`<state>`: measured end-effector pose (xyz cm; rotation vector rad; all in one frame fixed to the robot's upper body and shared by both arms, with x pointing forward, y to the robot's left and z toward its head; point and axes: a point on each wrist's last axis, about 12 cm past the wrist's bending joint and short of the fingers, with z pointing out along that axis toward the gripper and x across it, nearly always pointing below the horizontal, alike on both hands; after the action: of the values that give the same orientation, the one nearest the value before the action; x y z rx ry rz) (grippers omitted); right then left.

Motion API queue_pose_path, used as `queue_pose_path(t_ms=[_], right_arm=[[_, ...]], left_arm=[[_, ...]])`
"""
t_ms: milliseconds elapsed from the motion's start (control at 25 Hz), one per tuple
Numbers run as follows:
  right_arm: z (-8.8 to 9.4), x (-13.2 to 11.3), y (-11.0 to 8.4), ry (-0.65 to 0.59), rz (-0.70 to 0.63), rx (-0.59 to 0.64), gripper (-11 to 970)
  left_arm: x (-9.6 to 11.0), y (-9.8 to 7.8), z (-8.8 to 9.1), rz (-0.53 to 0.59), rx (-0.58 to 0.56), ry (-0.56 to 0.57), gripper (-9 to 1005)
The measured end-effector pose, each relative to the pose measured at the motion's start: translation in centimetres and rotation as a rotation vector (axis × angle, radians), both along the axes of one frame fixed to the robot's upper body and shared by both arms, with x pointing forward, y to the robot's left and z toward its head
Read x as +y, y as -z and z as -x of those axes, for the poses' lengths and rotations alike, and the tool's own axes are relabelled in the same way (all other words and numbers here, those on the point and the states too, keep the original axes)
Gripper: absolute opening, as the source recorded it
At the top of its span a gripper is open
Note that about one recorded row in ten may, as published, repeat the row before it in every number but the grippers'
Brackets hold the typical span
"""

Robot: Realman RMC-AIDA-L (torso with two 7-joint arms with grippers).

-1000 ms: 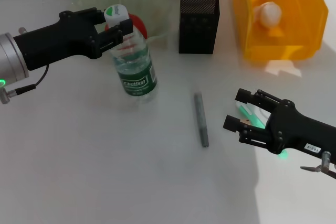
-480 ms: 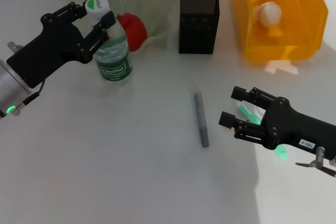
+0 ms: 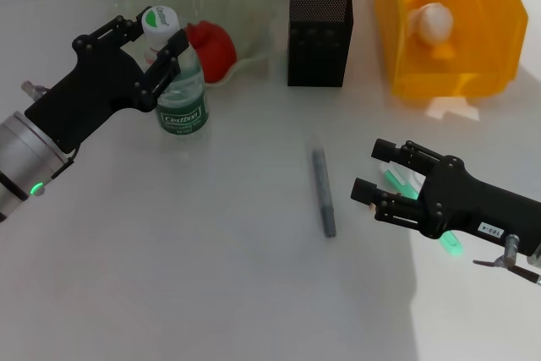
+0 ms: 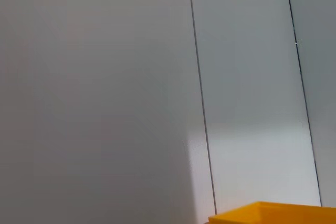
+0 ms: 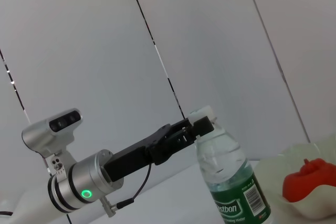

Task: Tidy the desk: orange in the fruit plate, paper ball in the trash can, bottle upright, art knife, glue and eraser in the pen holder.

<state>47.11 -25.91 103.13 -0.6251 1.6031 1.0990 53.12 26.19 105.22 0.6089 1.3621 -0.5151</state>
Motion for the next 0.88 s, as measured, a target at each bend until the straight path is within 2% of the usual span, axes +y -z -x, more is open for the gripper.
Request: queue_pose_path(t_ms=[320,520,560,600,720,760,800,880], right_arm=[[0.1,-0.1,0.2,0.009,0.005,0.006,832],[0.1,-0.2,0.2,0.014,0.008,0.008,831],[0.1,-0.2,0.2,0.015,0.007,0.008,831],[0.1,-0.2,0.2,0.015,0.007,0.008,831],[0.1,-0.3,0.0,0.032,-0.012,-0.001,831],[0.0,-0.7,-0.4,0.059,-0.045,-0.019,831],[0.0,-0.7,-0.4,0.059,-0.045,-0.019,831],[-0.2,-1.4,-1.3,0.094,-0.097,-0.041,831]], left_arm=[[0.1,0.2,-0.1,0.01,0.016,-0.033,446],[0.4,-0.2,0.3,0.06,-0.01,-0.043,616],[0.9,-0.7,0.7,0.11,-0.052,-0.053,644],[0.9,-0.7,0.7,0.11,-0.052,-0.053,672],[2.2,-2.3,2.1,0.251,-0.149,-0.049,755],[3.2,-3.6,2.7,0.339,-0.156,0.02,783],[3.2,-3.6,2.7,0.339,-0.156,0.02,783],[3.9,-4.7,2.6,0.361,-0.081,0.136,783]])
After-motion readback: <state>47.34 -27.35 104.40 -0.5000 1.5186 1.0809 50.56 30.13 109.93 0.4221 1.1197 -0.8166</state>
